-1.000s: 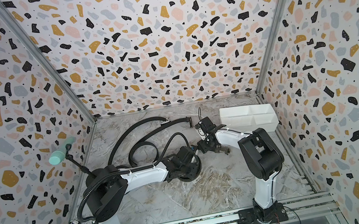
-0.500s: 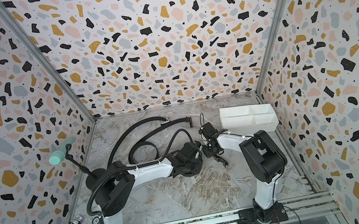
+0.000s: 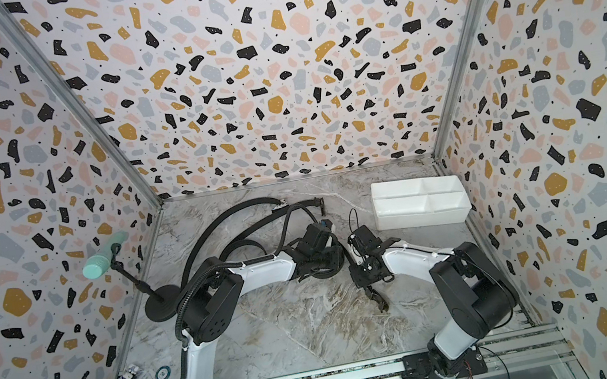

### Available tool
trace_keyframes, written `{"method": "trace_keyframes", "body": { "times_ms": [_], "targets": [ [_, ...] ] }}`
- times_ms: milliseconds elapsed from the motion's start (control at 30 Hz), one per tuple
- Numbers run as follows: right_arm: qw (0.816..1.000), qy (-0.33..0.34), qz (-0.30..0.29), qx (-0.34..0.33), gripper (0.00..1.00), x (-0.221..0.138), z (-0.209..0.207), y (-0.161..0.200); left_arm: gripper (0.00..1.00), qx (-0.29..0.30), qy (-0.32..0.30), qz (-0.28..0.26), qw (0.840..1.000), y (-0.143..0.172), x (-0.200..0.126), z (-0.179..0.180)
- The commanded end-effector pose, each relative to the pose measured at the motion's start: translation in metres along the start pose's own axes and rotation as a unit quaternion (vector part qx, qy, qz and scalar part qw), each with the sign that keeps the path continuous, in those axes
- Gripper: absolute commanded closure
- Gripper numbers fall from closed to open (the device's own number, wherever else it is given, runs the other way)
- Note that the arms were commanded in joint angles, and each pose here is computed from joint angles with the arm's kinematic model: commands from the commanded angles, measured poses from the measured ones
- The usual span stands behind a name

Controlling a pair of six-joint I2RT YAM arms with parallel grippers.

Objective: Place the belts into the storage roll
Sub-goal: Roll the belt at the center of the board.

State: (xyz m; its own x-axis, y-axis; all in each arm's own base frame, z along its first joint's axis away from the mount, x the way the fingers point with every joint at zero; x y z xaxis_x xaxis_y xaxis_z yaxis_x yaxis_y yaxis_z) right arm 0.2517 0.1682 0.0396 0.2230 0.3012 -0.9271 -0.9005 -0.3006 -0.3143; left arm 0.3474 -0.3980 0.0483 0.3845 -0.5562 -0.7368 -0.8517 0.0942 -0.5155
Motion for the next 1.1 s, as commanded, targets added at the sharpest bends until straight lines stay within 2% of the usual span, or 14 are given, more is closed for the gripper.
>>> {"method": "trace_keyframes", "body": {
  "times_ms": [0, 233, 400, 467, 533, 600, 700, 900, 1067],
  "targets": [
    [0.998, -0.029, 0.05, 0.027, 0.9, -0.001, 0.012, 0.036, 1.0, -0.034, -0.028, -0.014, 0.999, -0.007, 0.015, 0.026],
    [0.994, -0.09, 0.059, 0.004, 0.9, 0.009, 0.067, 0.048, 1.0, -0.047, -0.036, -0.018, 0.998, -0.015, 0.032, 0.032],
    [0.985, -0.17, 0.006, -0.027, 0.85, 0.013, 0.128, 0.02, 1.0, -0.052, -0.028, -0.012, 0.998, -0.009, 0.034, 0.032],
    [0.976, -0.211, -0.024, -0.035, 0.75, 0.01, 0.147, 0.003, 1.0, -0.053, -0.026, -0.009, 0.998, -0.005, 0.032, 0.033],
    [0.97, -0.234, -0.05, -0.041, 0.58, 0.004, 0.156, -0.012, 1.0, -0.051, -0.028, -0.004, 0.998, 0.0, 0.03, 0.035],
    [0.969, -0.235, -0.063, -0.042, 0.46, -0.004, 0.154, -0.022, 1.0, -0.049, -0.03, 0.0, 0.998, 0.005, 0.029, 0.038],
    [0.975, -0.207, -0.078, -0.037, 0.34, -0.019, 0.132, -0.028, 1.0, -0.048, -0.028, 0.004, 0.998, 0.009, 0.028, 0.039],
    [0.98, -0.165, -0.114, 0.0, 0.24, -0.055, 0.064, -0.035, 1.0, -0.044, -0.02, 0.006, 0.999, 0.007, 0.028, 0.036],
    [0.974, -0.13, -0.176, 0.057, 0.22, -0.069, 0.003, -0.061, 1.0, -0.039, -0.019, 0.013, 0.999, 0.008, 0.03, 0.035]
  ]
}}
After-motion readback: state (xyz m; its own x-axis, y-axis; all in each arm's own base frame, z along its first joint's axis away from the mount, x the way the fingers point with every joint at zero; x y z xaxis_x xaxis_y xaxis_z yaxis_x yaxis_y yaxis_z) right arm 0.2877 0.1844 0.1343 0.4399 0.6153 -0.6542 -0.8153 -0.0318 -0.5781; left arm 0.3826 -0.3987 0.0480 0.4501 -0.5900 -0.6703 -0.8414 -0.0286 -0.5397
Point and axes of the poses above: each gripper's point midway between its finger pads, its own x axis out along the fingers, its own z axis along the line the jaws close on, y = z × x, the point moved 2 cm from there along -x, back along the fingers, and after that the axes turned 4 degrees about -x, right-handed, at the moved point
